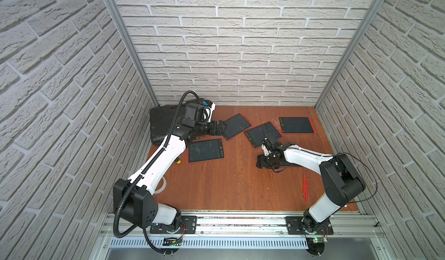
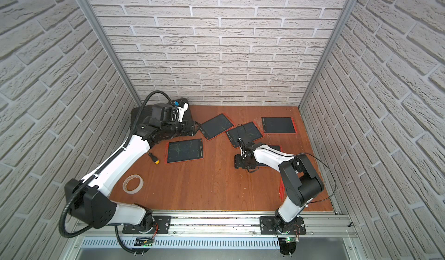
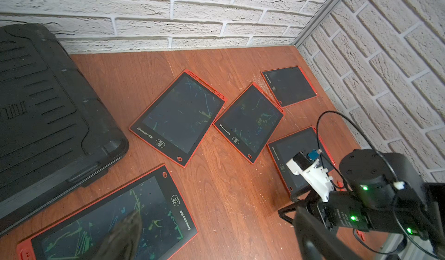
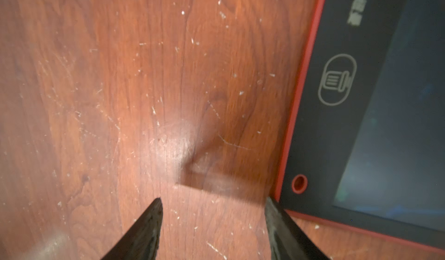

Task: Place the stylus back onto the writing tablet
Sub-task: Move the writing tablet to the center of the board.

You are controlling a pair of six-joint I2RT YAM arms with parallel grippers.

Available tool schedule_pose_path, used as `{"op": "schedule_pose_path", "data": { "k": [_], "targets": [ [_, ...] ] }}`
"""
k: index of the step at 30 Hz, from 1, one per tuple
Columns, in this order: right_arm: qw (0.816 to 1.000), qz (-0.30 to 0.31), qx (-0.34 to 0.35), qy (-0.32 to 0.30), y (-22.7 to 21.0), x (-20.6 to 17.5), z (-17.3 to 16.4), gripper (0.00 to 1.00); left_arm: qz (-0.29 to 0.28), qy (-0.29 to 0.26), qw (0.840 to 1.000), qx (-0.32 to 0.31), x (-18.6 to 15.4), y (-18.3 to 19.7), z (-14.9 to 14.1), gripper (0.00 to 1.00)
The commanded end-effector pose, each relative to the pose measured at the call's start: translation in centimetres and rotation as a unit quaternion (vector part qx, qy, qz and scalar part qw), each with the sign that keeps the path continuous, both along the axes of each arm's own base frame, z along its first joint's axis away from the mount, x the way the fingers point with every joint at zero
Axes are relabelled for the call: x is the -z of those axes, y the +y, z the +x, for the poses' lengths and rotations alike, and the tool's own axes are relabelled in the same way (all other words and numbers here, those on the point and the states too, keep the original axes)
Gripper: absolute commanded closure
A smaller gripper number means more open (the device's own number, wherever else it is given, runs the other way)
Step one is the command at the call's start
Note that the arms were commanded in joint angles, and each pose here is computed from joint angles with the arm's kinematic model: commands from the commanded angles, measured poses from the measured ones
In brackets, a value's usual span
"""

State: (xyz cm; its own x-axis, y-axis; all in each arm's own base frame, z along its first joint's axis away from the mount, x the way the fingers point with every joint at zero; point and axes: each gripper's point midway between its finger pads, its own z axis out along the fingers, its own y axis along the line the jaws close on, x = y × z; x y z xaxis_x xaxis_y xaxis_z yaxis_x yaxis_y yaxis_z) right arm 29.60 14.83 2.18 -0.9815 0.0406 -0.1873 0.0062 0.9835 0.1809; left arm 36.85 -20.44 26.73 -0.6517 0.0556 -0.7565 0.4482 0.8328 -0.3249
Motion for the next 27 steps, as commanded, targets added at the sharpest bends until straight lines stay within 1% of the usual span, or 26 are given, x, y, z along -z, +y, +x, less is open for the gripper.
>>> {"op": "schedule_pose_path", "data": {
  "k": [1,8,15,21,27],
  "targets": [
    [0.999,-0.035,0.021,-0.007,-1.3,0.2,0.9,0.32,-0.001,-0.005,1.0,0.008,-0.1,-0.4,0.1,0.02],
    [0.994,-0.087,0.062,0.006,-4.6,0.4,0.8,0.32,-0.001,-0.006,1.0,0.008,-0.2,-0.4,0.0,0.02],
    [0.992,-0.096,0.082,0.018,-6.7,0.9,1.4,0.33,-0.003,-0.008,1.0,0.009,-0.5,-0.4,-0.1,0.02],
    [0.99,-0.104,0.091,0.017,-8.4,0.7,2.9,0.32,-0.003,-0.01,1.0,0.009,-0.5,-0.4,-0.1,0.02],
    [0.988,-0.108,0.106,0.014,-10.3,0.4,5.4,0.32,-0.005,-0.007,1.0,0.01,-0.4,-0.5,-0.1,0.02]
  ]
}}
